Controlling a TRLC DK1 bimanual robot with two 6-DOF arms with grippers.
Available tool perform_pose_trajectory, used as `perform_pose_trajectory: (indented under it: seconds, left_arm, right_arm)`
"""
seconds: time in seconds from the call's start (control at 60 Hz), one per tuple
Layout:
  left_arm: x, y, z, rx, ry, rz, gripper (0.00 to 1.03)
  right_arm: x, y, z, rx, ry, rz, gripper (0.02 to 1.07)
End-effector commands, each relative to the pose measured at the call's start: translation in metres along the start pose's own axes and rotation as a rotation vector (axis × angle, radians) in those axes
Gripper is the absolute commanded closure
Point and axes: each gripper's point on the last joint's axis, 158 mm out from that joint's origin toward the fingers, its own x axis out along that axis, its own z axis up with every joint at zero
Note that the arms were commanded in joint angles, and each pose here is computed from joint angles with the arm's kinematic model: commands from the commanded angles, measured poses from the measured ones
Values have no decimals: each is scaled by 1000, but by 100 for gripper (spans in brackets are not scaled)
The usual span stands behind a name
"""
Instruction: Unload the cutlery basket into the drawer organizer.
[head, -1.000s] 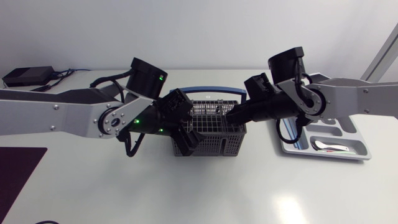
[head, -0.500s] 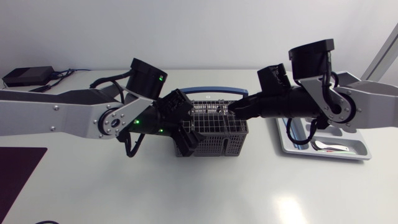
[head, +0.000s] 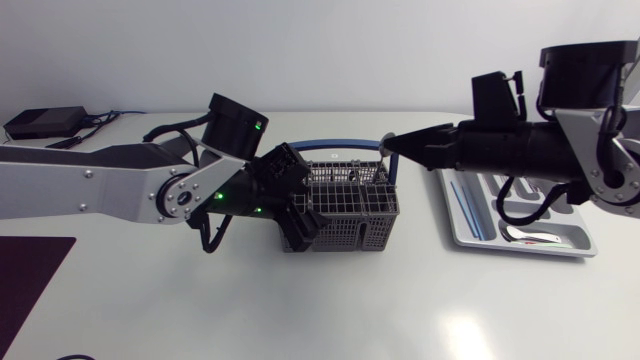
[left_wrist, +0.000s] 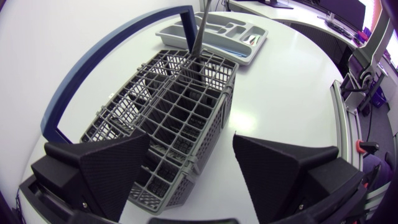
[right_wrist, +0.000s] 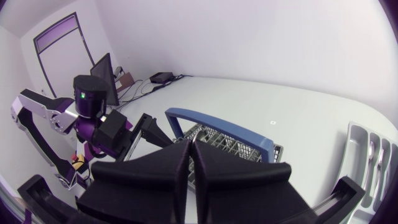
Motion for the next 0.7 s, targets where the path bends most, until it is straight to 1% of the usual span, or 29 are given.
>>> perform_pose_trajectory:
  seconds: [0.0, 0.133, 0.233, 0.317, 0.433, 0.6, 0.683]
  left_arm:
    - [-5, 1, -2, 8, -8, 4, 5]
    - [-5, 0, -1, 10, -9, 2, 5]
    - [-8, 0, 1, 10, -8, 3, 5]
    - [-14, -1, 4, 11, -13, 5, 5]
    - [-23, 0, 7, 11, -14, 12, 5]
    - [-28, 1, 6, 15, -7, 18, 5]
    - [-30, 1, 5, 14, -3, 19, 5]
  right_arm:
    - [-12, 0, 4, 34, -23, -3, 102]
    - [-30, 3, 16, 24, -53, -19, 102]
    - [-45, -8, 17, 11, -51, -81, 102]
    - [-59, -24, 8, -27, -15, -183, 102]
    - [-83, -49, -2, -37, 9, -298, 102]
    - [-128, -108, -33, -57, 115, -510, 102]
    - [-145, -133, -52, -79, 175, -579, 102]
